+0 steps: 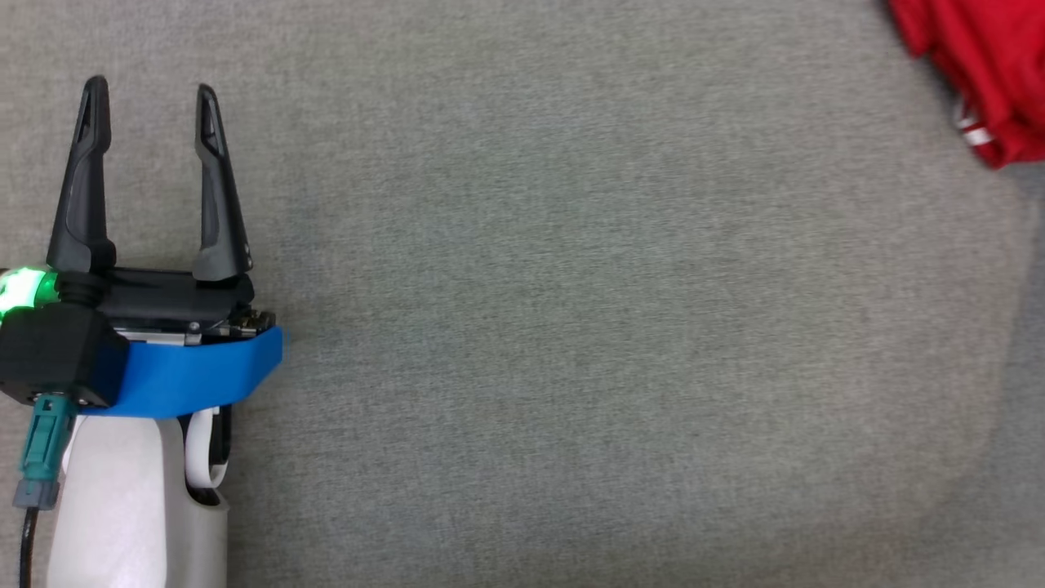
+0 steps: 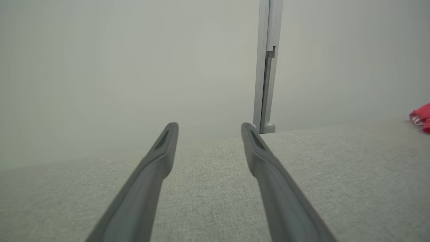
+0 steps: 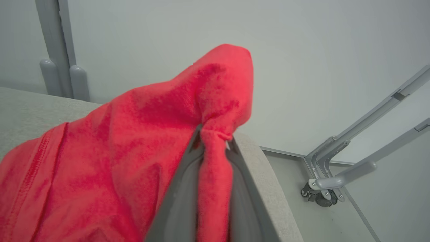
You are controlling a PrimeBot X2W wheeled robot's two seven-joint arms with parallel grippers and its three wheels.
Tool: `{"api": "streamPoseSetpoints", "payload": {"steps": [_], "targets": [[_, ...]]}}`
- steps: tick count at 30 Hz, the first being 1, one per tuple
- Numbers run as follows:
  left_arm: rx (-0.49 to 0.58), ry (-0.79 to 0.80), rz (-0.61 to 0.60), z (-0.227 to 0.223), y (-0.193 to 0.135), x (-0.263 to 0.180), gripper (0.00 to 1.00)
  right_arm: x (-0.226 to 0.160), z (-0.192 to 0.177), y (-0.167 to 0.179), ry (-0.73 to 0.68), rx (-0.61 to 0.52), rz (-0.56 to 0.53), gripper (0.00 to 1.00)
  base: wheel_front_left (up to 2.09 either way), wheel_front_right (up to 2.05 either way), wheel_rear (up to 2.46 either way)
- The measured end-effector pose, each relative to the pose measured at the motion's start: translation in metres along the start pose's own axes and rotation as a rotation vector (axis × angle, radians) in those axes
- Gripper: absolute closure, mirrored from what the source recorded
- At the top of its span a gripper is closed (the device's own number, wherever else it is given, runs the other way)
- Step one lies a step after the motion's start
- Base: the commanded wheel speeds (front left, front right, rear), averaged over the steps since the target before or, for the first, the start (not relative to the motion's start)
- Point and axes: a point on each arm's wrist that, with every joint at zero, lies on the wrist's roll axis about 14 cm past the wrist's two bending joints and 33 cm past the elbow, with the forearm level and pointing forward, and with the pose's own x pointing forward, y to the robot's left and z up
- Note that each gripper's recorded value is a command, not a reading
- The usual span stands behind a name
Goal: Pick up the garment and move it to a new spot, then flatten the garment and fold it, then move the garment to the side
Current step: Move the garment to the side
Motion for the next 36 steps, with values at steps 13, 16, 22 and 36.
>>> {"api": "streamPoseSetpoints", "payload": {"steps": [13, 16, 22, 36], "targets": [[0.028, 0.010, 0.026, -0.006, 0.014, -0.003, 0.00, 0.024, -0.039, -0.027, 0.179, -0.026, -0.083, 0.00, 0.00, 0.00, 0.00], [0.029, 0.007, 0.029, -0.004, 0.014, -0.003, 0.00, 0.024, -0.036, -0.030, 0.169, -0.020, -0.097, 0.00, 0.00, 0.00, 0.00], [0.022, -0.005, 0.039, 0.010, 0.014, -0.009, 0.00, 0.018, -0.004, -0.025, 0.032, -0.036, -0.081, 0.00, 0.00, 0.00, 0.00], [0.022, 0.002, 0.149, 0.050, 0.030, -0.067, 0.00, -0.042, 0.103, 0.075, -0.311, 0.069, 0.158, 0.00, 0.00, 0.00, 0.00]]}}
